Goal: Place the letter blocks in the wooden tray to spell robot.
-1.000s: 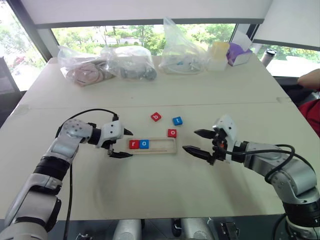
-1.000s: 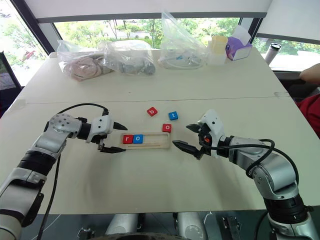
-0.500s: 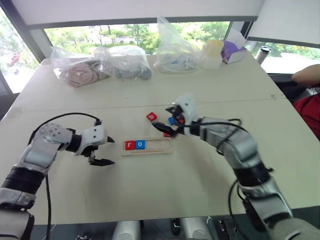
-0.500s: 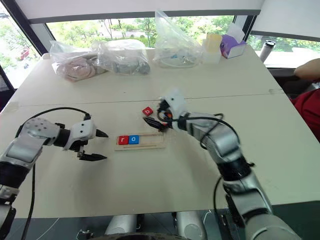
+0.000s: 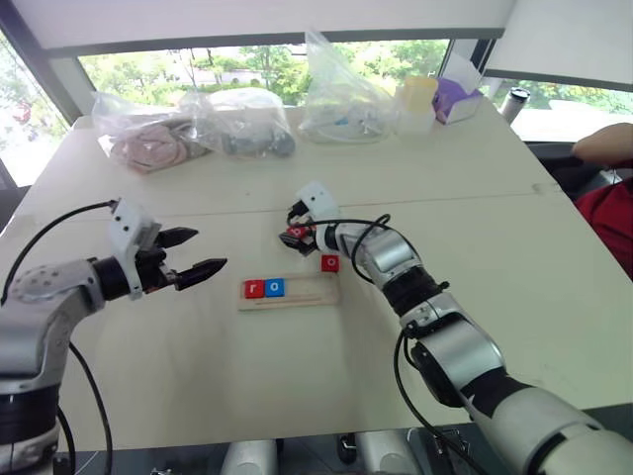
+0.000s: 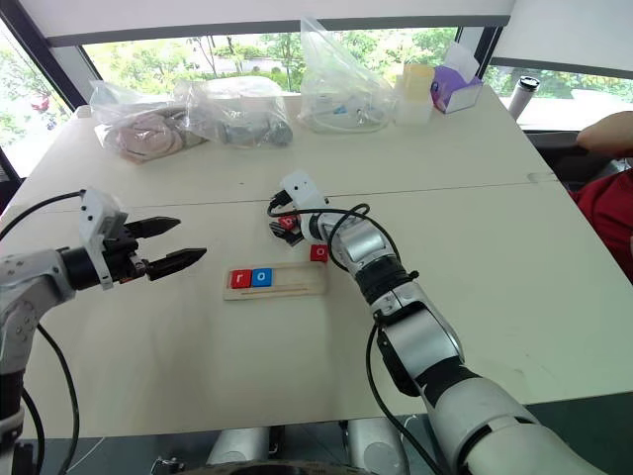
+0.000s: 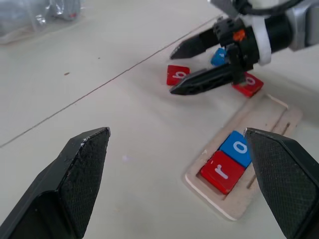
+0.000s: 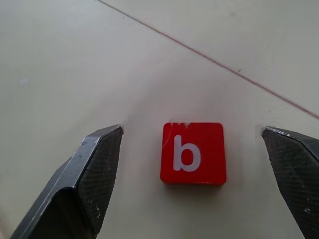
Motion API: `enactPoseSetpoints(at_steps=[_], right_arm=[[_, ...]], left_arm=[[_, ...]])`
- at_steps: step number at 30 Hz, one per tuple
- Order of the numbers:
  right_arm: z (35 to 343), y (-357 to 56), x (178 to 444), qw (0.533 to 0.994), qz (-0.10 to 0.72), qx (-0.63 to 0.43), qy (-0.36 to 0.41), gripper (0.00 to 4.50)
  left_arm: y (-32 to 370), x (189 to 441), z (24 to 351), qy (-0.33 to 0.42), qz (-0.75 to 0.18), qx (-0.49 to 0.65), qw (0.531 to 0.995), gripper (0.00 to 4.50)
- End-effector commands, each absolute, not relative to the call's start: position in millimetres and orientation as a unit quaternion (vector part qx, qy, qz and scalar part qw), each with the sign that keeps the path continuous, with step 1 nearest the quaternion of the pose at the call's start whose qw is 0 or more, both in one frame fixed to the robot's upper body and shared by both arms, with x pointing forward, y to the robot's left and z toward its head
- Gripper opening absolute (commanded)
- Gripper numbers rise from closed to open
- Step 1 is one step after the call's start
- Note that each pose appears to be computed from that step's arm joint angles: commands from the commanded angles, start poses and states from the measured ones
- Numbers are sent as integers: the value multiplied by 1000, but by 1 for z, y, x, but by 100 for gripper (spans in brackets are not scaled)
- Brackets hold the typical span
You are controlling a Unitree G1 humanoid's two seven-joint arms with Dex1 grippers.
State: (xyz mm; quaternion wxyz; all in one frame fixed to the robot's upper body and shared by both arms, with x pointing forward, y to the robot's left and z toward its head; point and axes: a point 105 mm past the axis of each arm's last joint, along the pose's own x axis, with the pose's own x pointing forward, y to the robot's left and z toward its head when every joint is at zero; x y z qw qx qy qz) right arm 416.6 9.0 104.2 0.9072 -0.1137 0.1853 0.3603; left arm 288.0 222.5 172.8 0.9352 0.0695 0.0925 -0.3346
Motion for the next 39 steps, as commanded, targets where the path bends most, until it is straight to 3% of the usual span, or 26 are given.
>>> enactPoseSetpoints(at_steps=[1, 5, 8, 12, 15, 21, 25, 30, 32, 37, 39], right_arm=[[113, 20, 418, 902, 375, -137, 165, 317], [114, 15, 422, 908, 361, -143, 160, 120], [128, 8, 429, 919, 338, -153, 131, 120], [173, -22, 440, 952, 268, -136, 65, 120], [195, -80, 417, 976, 182, -113, 46, 120], [158, -137, 342, 984, 60, -30, 167, 120], [121, -141, 323, 969, 18, 24, 244, 120], [100, -131, 317, 960, 10, 53, 275, 120], [96, -127, 316, 958, 11, 65, 280, 227], [100, -129, 318, 961, 7, 47, 272, 447], [114, -134, 320, 968, 9, 27, 249, 447]], left_arm=[[230, 286, 188, 66, -307, 80, 946, 450], [230, 289, 191, 59, -301, 86, 948, 450], [223, 291, 191, 55, -311, 81, 945, 450], [208, 291, 192, 50, -328, 79, 940, 450], [188, 288, 186, 55, -365, 67, 927, 450], [168, 295, 179, 62, -401, 56, 912, 450], [159, 300, 176, 67, -421, 57, 903, 450], [157, 306, 172, 74, -428, 71, 898, 450], [157, 307, 173, 74, -430, 71, 897, 450], [157, 308, 173, 77, -432, 76, 895, 450], [159, 307, 173, 79, -432, 78, 895, 450]])
